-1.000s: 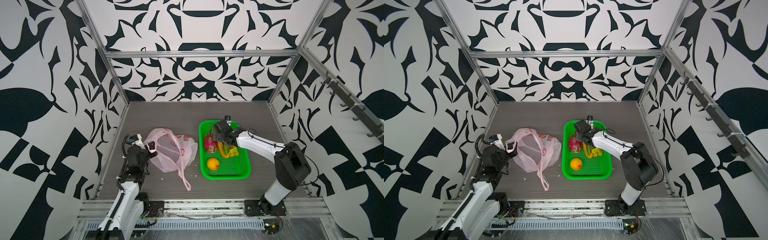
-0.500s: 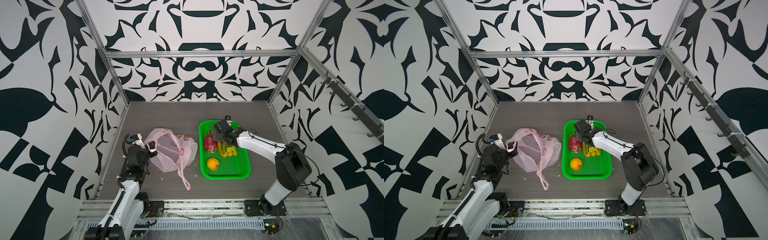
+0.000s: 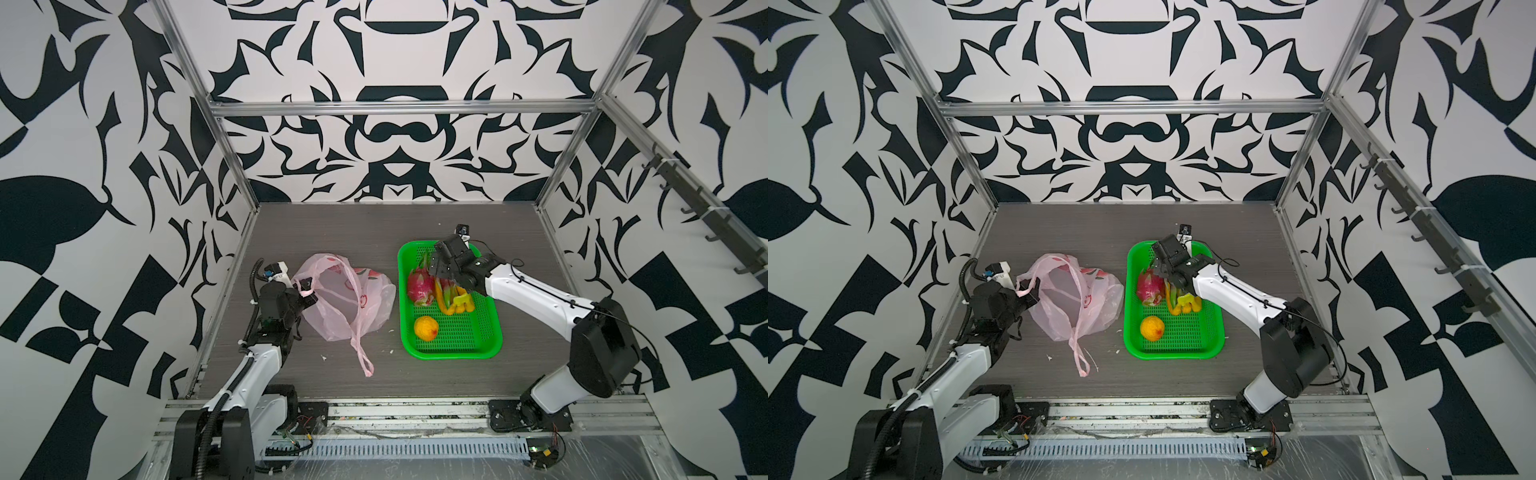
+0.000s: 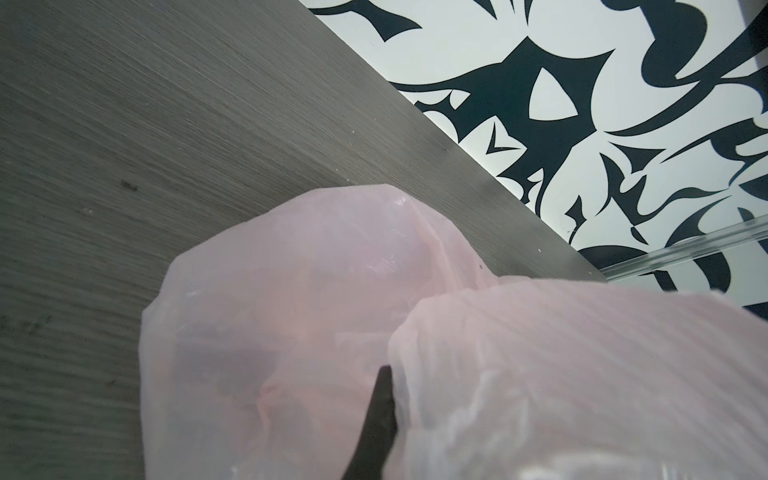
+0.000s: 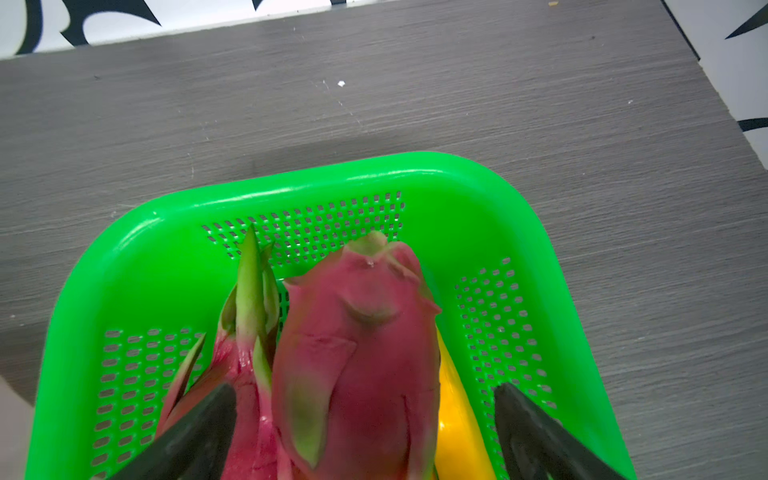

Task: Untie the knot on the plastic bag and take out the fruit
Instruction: 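Open the right gripper over the basket while the left gripper releases the bag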

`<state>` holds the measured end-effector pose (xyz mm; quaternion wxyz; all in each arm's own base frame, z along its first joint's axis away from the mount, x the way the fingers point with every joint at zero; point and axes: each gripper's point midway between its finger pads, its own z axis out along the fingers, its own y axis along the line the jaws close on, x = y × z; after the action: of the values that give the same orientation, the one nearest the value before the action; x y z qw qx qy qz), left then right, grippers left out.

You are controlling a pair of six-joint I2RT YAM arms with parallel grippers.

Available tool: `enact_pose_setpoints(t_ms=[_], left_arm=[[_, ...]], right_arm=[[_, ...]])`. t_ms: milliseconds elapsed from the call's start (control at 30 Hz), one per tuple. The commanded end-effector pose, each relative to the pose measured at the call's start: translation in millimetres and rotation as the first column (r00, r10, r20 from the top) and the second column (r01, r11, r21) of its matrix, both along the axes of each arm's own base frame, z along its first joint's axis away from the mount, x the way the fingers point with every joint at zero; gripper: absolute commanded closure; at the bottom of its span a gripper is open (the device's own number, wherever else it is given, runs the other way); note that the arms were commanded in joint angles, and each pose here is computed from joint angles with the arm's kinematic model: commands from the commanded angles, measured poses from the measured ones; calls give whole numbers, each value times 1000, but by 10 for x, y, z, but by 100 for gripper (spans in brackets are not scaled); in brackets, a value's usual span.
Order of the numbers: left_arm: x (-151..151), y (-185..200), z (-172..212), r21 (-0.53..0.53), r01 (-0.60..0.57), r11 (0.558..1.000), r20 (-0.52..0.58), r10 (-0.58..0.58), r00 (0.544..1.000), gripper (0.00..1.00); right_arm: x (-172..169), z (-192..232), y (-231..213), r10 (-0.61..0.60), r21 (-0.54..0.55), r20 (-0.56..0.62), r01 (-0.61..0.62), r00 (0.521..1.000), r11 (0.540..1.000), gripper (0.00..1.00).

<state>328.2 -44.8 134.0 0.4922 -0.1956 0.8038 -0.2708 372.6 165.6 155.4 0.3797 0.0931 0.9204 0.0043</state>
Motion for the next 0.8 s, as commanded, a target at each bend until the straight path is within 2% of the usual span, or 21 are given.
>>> enact_pose_setpoints(t_ms=[0,400,767], left_arm=[[132,-25,247,-33,6,999,80,-3,997,100],[410,-135,244,-75,39,996,89,-33,996,100],[803,-572,194,-99,159,982,75,-152,986,100]], right_arm=[[4,242,-74,-25,4,57,25,998,1000,1],[-91,371,-168,-33,8,83,32,996,999,1],[-200,472,-285,-29,-10,110,30,994,999,1]])
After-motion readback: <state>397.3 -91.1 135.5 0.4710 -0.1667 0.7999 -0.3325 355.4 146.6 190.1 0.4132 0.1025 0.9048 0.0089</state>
